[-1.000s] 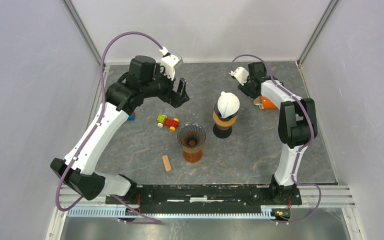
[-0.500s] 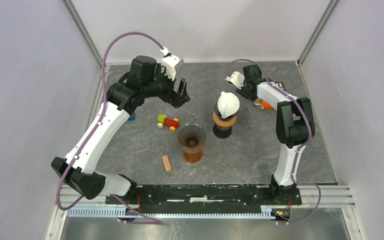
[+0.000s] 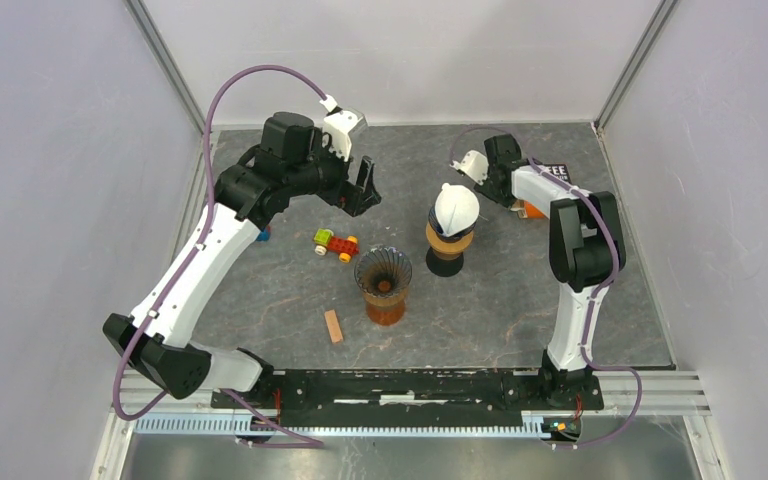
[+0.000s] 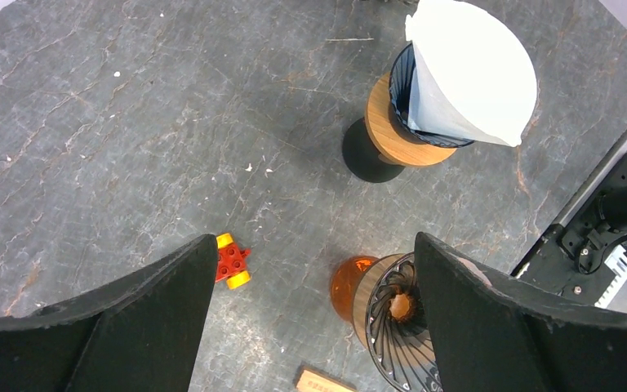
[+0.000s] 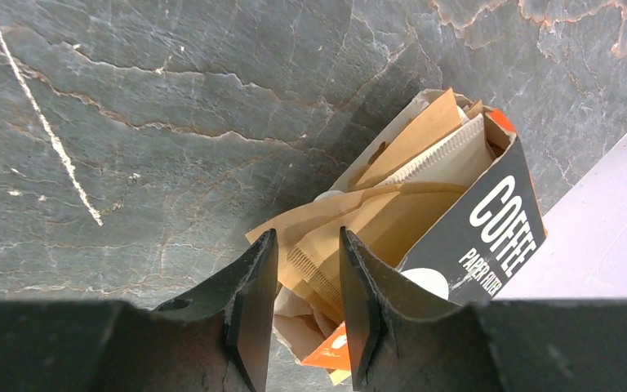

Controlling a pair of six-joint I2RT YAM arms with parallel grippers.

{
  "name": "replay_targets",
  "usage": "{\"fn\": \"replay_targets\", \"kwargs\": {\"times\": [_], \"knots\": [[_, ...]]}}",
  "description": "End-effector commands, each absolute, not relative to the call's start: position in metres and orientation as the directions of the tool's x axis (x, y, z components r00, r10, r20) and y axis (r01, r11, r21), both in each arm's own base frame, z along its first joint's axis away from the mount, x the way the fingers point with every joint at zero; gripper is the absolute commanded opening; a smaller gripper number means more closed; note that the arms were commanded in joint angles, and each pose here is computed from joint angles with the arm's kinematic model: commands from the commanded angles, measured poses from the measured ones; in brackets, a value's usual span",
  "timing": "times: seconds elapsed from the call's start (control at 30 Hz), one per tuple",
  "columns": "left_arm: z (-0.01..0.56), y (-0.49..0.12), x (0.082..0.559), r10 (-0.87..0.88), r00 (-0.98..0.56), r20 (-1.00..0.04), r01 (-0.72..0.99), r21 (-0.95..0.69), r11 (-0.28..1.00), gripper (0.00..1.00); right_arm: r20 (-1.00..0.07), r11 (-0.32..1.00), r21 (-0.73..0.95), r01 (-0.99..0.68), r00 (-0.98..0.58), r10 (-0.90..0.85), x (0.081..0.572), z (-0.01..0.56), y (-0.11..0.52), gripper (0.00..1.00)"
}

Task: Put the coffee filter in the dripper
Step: Pick up the coffee filter from the coffee filter holder.

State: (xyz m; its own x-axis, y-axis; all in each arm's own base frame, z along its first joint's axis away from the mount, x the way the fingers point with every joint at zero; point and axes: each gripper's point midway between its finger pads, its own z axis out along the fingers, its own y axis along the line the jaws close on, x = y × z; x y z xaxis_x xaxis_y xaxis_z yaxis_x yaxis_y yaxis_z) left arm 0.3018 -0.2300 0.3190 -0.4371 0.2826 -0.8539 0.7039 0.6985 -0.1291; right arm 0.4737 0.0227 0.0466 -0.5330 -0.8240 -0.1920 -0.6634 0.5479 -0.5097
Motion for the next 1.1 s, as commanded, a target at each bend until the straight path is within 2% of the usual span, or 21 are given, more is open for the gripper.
{"fn": "replay_targets", "kwargs": {"times": [0.0, 0.3, 0.43, 0.73, 0.8, 0.9, 1.07], "knots": [[0.328, -0.237, 0.303, 0.229, -0.439, -0.869, 0.702, -0.173, 0.691, 0.95, -0.176, 0.534, -0.532, -0.657, -0.531, -0.829, 0.479, 0.048, 0.02, 0.39], [0.328, -0.238, 0.303, 0.225, -0.443, -0.868, 0.702, -0.18, 0.689, 0.96, -0.184, 0.535, -0.543, -0.647, -0.53, -0.828, 0.482, 0.052, 0.02, 0.3], [0.328, -0.239, 0.302, 0.223, -0.446, -0.867, 0.704, -0.185, 0.686, 0.96, -0.196, 0.538, -0.55, -0.638, -0.528, -0.826, 0.483, 0.058, 0.02, 0.23], [0.326, -0.239, 0.301, 0.223, -0.45, -0.865, 0.705, -0.19, 0.684, 0.97, -0.216, 0.542, -0.565, -0.622, -0.523, -0.825, 0.485, 0.069, 0.021, 0.0], [0.327, -0.239, 0.301, 0.224, -0.447, -0.866, 0.705, -0.187, 0.684, 0.97, -0.226, 0.546, -0.569, -0.615, -0.522, -0.823, 0.487, 0.074, 0.021, 0.0], [0.327, -0.239, 0.301, 0.224, -0.447, -0.866, 0.705, -0.187, 0.684, 0.97, -0.27, 0.566, -0.565, -0.601, -0.514, -0.814, 0.488, 0.084, 0.026, 0.0], [0.327, -0.239, 0.302, 0.225, -0.444, -0.867, 0.706, -0.184, 0.684, 0.97, -0.417, 0.637, -0.488, -0.597, -0.482, -0.771, 0.485, 0.105, 0.047, 0.0]]}}
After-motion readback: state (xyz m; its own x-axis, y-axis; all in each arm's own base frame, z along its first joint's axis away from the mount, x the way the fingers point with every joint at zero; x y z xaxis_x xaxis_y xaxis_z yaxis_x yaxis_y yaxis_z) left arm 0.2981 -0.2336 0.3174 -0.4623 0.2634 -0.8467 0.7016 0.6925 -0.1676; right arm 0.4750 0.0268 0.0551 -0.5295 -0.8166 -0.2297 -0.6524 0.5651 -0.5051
